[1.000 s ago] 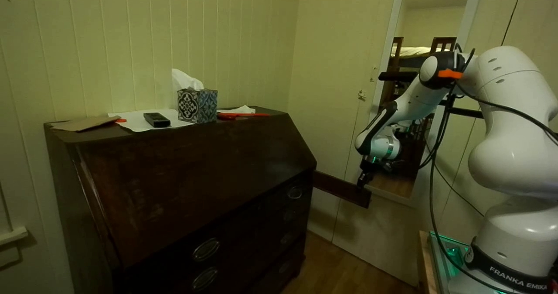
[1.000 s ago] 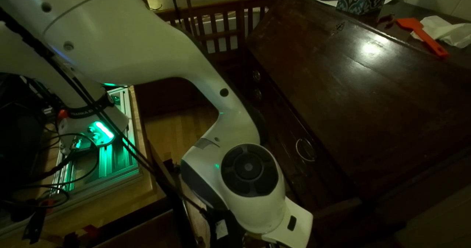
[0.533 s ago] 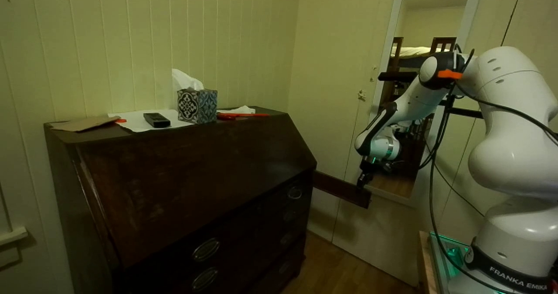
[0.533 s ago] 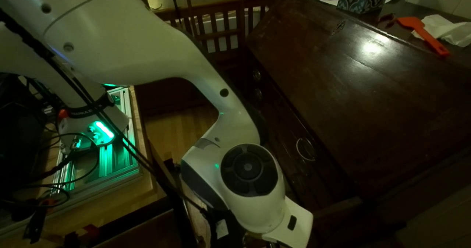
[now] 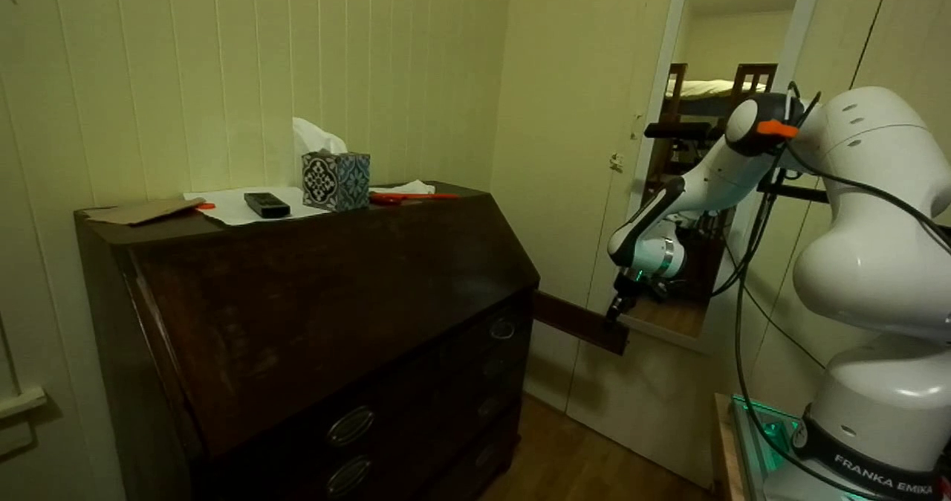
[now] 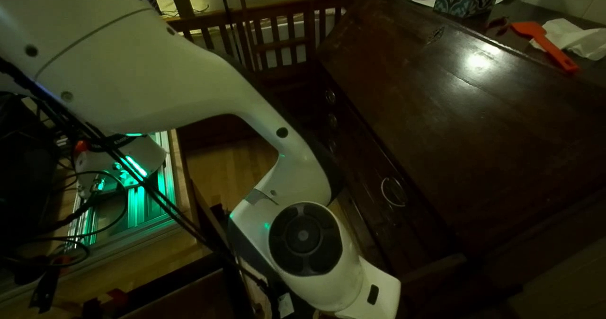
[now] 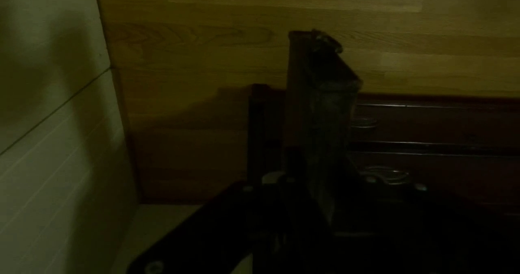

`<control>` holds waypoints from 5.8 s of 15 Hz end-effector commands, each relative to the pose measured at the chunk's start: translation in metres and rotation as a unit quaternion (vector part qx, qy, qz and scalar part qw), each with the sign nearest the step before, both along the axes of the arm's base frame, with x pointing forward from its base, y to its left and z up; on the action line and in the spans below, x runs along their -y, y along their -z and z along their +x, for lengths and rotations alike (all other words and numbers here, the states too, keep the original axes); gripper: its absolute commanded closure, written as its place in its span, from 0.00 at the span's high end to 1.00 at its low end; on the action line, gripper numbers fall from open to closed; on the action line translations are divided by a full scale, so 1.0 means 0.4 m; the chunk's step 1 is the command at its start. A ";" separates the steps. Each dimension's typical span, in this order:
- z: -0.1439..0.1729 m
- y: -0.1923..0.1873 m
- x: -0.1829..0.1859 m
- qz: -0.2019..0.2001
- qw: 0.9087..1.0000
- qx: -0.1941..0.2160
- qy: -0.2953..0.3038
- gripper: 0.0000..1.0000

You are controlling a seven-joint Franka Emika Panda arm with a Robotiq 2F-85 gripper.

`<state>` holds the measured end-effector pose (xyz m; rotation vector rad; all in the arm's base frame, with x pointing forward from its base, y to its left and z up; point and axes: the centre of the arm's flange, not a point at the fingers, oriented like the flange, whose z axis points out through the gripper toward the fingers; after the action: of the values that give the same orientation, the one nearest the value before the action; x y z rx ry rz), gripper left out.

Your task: Push in the wooden board

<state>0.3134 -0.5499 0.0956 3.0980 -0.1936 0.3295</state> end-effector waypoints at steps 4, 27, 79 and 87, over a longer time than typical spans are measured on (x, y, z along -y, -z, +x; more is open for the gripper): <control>0.086 -0.005 -0.067 0.013 0.997 0.033 -0.075 0.06; 0.207 -0.036 -0.143 -0.011 0.995 0.061 -0.073 0.06; 0.088 -0.157 -0.088 -0.120 0.992 -0.033 -0.006 1.00; 0.158 -0.110 -0.063 -0.061 0.997 -0.029 -0.028 1.00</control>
<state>0.3660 -0.5069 0.1512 2.9520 -0.1104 0.2138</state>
